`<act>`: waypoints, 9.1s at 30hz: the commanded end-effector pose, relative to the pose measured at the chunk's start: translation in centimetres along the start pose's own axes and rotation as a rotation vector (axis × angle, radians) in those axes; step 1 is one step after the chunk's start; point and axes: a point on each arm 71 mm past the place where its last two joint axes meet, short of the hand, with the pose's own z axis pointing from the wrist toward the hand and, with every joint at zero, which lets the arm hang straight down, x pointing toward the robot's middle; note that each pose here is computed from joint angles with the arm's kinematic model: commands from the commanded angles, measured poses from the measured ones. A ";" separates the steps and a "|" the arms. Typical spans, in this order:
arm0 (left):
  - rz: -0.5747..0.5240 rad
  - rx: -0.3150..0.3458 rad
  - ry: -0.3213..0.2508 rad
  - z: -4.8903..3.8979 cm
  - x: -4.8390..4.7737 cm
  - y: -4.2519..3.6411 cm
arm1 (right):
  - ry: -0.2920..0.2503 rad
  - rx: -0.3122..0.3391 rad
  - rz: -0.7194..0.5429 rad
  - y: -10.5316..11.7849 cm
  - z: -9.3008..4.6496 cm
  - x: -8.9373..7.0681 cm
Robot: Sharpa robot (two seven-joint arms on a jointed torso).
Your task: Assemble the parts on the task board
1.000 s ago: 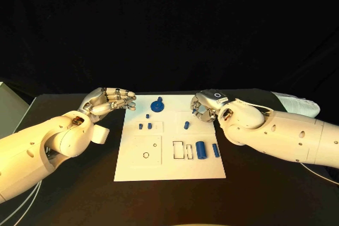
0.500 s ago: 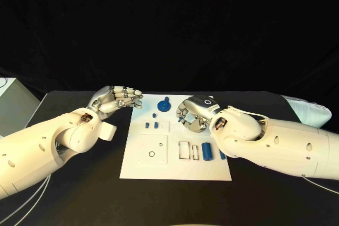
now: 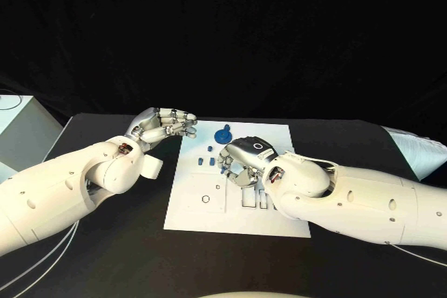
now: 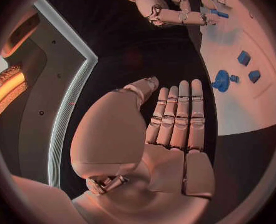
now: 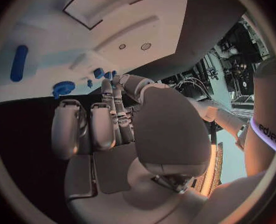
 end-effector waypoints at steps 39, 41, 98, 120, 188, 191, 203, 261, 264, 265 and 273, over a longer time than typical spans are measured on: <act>-0.012 0.010 -0.005 0.07 0.17 -0.11 | 0.066 -0.045 -0.098 1.6 0.4 3.5; -0.012 0.010 -0.004 0.07 0.18 -0.11 | 0.066 -0.044 -0.099 1.6 0.5 3.6; -0.010 0.003 -0.001 0.01 0.08 -0.06 | 0.095 -0.035 -0.070 0.9 0.4 5.1; -0.012 -0.001 0.003 0.02 0.11 0.03 | 0.046 0.003 -0.041 -0.1 -0.6 4.4; -0.019 -0.020 0.013 -0.55 0.04 0.78 | 0.191 0.154 -0.132 -8.5 -2.3 -1.1; -0.019 -0.021 0.013 -0.56 0.03 0.78 | 0.172 0.165 -0.129 -8.6 -2.2 -1.1; -0.019 -0.022 0.013 -0.55 0.02 0.80 | 0.103 0.217 -0.113 -8.7 -2.4 -1.4; -0.030 -0.022 0.015 -0.05 0.54 1.05 | 0.111 -0.099 -0.028 4.9 0.4 3.5; -0.034 -0.026 0.012 -0.08 0.47 1.07 | 0.121 -0.098 -0.026 4.9 0.4 3.8; -0.034 -0.027 0.012 -0.09 0.45 1.08 | 0.123 -0.098 -0.026 4.9 0.4 3.8; -0.038 -0.030 0.011 -0.10 0.43 1.10 | 0.130 -0.110 -0.018 5.4 0.2 3.9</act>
